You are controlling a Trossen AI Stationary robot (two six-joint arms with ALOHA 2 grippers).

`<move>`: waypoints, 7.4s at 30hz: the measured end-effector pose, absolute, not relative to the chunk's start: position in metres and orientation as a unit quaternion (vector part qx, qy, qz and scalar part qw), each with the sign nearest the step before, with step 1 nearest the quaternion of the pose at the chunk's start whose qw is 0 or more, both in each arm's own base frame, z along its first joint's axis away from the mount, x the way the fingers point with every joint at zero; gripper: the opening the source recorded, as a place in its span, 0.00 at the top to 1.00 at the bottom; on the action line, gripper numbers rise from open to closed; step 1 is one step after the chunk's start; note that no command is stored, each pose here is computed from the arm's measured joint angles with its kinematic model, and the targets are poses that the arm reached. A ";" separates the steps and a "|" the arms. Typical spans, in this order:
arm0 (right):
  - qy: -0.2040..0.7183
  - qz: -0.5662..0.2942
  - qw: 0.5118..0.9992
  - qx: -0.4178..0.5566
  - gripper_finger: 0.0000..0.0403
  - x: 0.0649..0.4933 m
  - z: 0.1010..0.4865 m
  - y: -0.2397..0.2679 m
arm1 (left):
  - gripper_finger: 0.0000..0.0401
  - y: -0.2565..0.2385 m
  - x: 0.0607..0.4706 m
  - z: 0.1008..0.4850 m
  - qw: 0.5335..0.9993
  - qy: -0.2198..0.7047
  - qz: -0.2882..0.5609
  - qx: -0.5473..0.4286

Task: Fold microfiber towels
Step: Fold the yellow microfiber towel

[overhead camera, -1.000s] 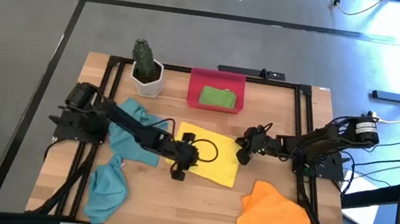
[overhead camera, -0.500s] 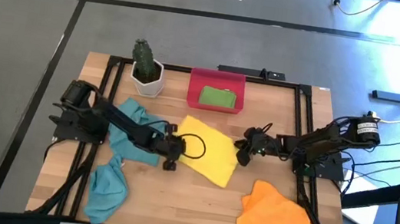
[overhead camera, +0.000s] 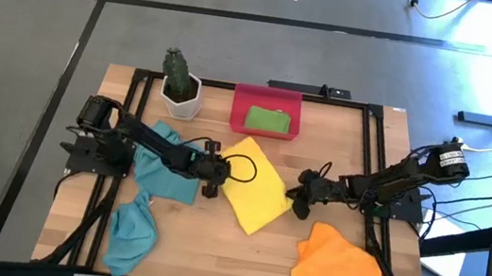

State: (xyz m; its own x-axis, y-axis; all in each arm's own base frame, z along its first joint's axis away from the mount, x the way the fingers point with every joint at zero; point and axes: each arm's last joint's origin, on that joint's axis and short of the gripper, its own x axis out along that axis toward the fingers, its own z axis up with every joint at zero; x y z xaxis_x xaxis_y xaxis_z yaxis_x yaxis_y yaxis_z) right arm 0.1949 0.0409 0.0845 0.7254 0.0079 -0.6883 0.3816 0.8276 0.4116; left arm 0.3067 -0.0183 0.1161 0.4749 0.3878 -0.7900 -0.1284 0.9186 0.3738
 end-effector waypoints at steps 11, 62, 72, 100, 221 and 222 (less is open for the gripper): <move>0.387 -0.010 0.875 0.290 0.86 0.203 0.098 0.085 | 0.71 -0.008 0.305 0.120 0.830 0.499 0.150 0.199; 0.445 0.023 0.876 -0.185 0.44 0.238 0.152 0.128 | 0.57 -0.149 0.332 0.135 0.912 0.304 -0.160 0.225; 0.442 0.010 0.879 -0.181 0.44 0.238 0.153 0.128 | 0.44 -0.150 0.337 0.115 0.879 0.371 -0.132 0.271; 0.436 0.000 0.881 -0.183 0.44 0.239 0.153 0.127 | 0.44 -0.155 0.344 0.107 0.826 0.321 -0.083 0.456; 0.382 -0.029 0.856 -0.347 0.92 0.250 0.100 0.174 | 1.00 -0.125 0.331 0.178 0.924 0.302 0.055 0.230; 0.387 -0.028 0.853 -0.349 0.95 0.251 0.101 0.175 | 1.00 -0.125 0.330 0.177 0.921 0.307 0.053 0.233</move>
State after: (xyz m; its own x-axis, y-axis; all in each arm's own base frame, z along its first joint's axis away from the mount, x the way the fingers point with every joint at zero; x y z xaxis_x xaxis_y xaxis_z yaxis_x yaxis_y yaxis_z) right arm 0.2511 0.1749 0.1006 0.6987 -0.3185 -0.6406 -0.2224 0.7543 -0.6176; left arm 0.3298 -0.1254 0.1773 0.8057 0.2404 -0.5414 0.0454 0.8862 0.4611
